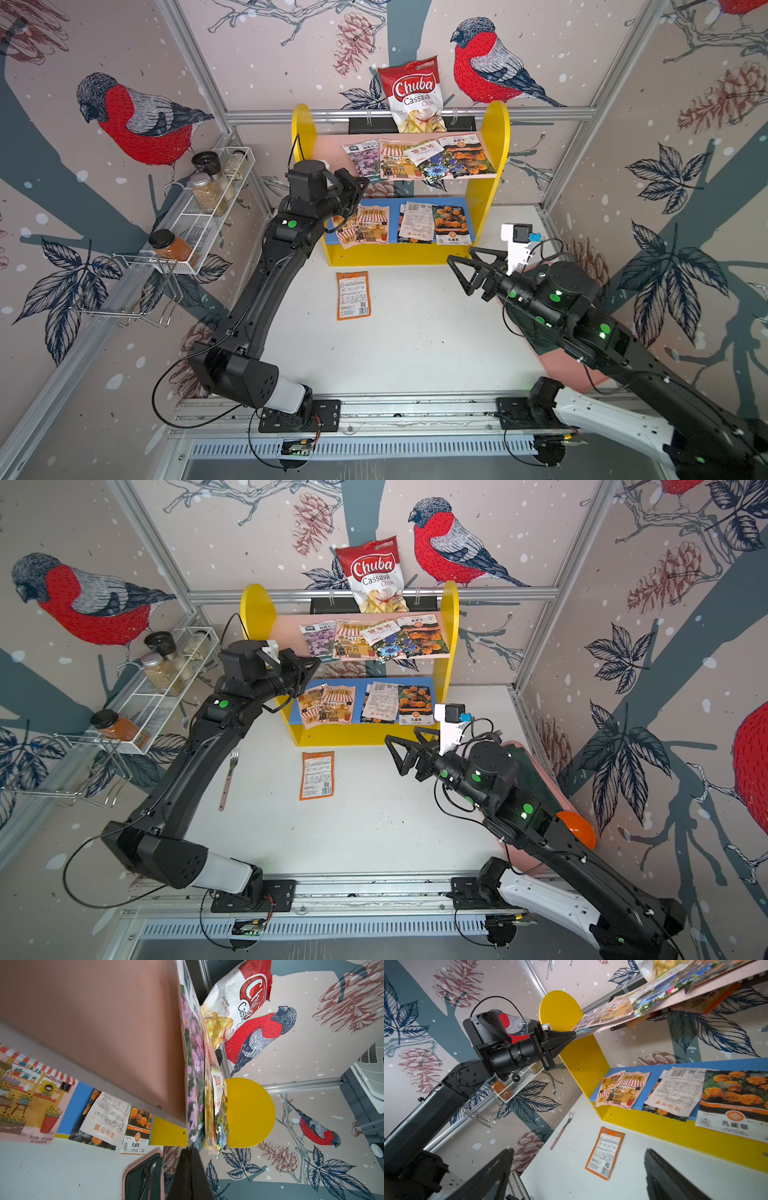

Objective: Take the seed bag off the shelf
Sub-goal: Pick up the seed packet from the shelf.

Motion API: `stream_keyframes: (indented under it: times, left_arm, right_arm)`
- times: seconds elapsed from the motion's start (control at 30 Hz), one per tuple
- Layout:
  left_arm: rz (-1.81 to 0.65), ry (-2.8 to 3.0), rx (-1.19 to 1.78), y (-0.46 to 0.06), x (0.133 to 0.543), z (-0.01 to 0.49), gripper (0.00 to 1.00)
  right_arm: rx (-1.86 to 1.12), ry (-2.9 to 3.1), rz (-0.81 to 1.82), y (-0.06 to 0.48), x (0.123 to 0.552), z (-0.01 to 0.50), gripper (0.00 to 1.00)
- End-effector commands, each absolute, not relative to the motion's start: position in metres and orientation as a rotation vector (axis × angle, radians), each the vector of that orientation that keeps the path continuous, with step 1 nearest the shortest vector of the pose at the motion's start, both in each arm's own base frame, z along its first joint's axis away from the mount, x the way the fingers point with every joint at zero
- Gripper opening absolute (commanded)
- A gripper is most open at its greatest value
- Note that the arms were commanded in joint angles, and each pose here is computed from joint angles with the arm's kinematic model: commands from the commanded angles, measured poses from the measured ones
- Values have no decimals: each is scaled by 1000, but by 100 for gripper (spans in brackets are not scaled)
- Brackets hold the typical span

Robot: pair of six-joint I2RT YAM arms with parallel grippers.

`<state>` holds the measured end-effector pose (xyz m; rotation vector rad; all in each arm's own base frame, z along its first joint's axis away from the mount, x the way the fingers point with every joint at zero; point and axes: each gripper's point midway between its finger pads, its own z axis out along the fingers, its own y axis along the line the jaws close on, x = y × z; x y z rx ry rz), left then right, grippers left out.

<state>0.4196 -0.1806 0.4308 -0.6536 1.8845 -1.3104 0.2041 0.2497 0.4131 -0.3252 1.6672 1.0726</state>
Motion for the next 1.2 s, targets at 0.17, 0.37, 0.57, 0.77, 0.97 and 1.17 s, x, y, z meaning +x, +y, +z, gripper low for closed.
stream_keyframes:
  times: [0.17, 0.37, 0.57, 0.77, 0.97, 1.17]
  left_arm:
    - [-1254, 1886, -635, -156, 413, 430, 0]
    - [-1241, 1877, -646, -142, 408, 431, 0]
    - [-1237, 1895, -635, -137, 407, 428, 0]
    - [-1231, 1914, -622, -136, 407, 424, 0]
    - [-1222, 1930, -622, -134, 410, 419, 0]
    - [-1219, 1935, -623, -132, 411, 417, 0]
  right_arm:
    - [-343, 1594, 1260, 283, 228, 443, 100]
    - [-358, 1593, 1326, 296, 246, 444, 100]
    - [-366, 1605, 1435, 318, 259, 453, 96]
    - [-281, 1632, 1516, 337, 284, 450, 88]
    - [-183, 1665, 1574, 356, 312, 441, 79]
    - [-158, 1669, 1610, 375, 335, 442, 74]
